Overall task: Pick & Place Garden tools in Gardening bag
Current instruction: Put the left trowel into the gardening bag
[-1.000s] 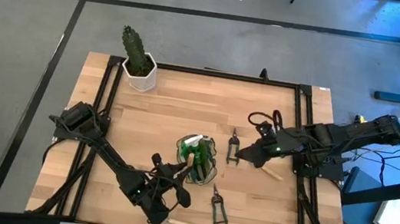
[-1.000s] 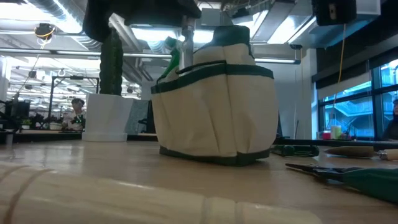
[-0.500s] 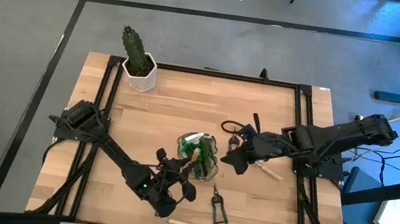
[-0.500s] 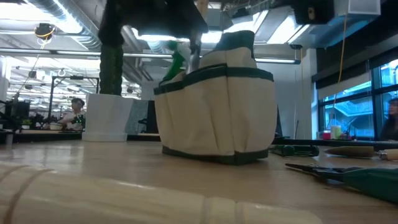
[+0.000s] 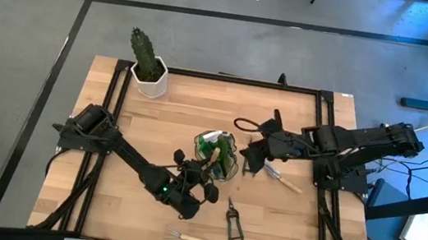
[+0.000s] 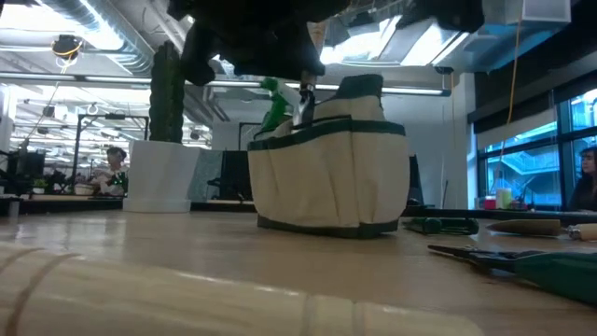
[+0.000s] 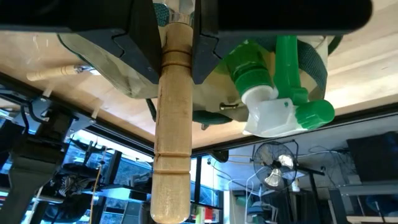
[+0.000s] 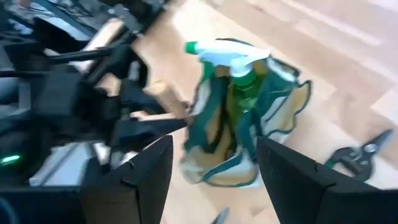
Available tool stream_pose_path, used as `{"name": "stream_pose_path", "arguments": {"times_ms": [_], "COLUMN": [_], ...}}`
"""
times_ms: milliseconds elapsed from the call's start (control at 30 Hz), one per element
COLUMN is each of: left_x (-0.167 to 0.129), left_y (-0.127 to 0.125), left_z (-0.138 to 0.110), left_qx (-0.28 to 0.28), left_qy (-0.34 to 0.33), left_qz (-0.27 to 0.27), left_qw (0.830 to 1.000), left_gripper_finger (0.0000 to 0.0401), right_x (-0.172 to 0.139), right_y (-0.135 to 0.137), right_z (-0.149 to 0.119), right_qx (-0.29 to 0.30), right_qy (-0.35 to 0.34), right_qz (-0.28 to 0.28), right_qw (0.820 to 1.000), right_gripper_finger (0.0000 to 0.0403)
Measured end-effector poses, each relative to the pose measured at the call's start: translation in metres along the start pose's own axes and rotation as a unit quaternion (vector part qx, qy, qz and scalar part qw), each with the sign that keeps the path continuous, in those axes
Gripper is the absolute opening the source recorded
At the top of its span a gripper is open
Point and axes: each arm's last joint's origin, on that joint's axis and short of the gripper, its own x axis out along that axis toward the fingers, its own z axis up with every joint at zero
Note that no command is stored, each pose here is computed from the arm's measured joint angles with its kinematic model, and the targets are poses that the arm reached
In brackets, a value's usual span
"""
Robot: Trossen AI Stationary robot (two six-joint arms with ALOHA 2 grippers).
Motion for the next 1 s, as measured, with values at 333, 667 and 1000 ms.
{"name": "stream_pose_path", "arguments": {"times_ms": [333,667,1000], "left_x": [0.0,0.0,0.0], "left_y": [0.0,0.0,0.0], "left_z": [0.0,-0.001,-0.001], "left_qx": [0.002,-0.004,0.001], "left_qy": [0.001,0.009,0.012], "left_qz": [0.0,-0.006,-0.009], "left_qw": [1.0,1.0,1.0], "left_gripper_finger": [0.0053,0.0053,0.0053], "right_x": [0.051,0.049,0.051], "right_y": [0.002,0.011,0.024], "right_z": [0.012,0.009,-0.004], "right_qx": [0.027,0.09,0.039], "right_qy": [0.037,0.012,-0.029], "right_qz": [0.02,0.036,0.03], "right_qw": [0.999,0.995,0.998], "right_gripper_finger": [0.0234,0.0234,0.0234]}}
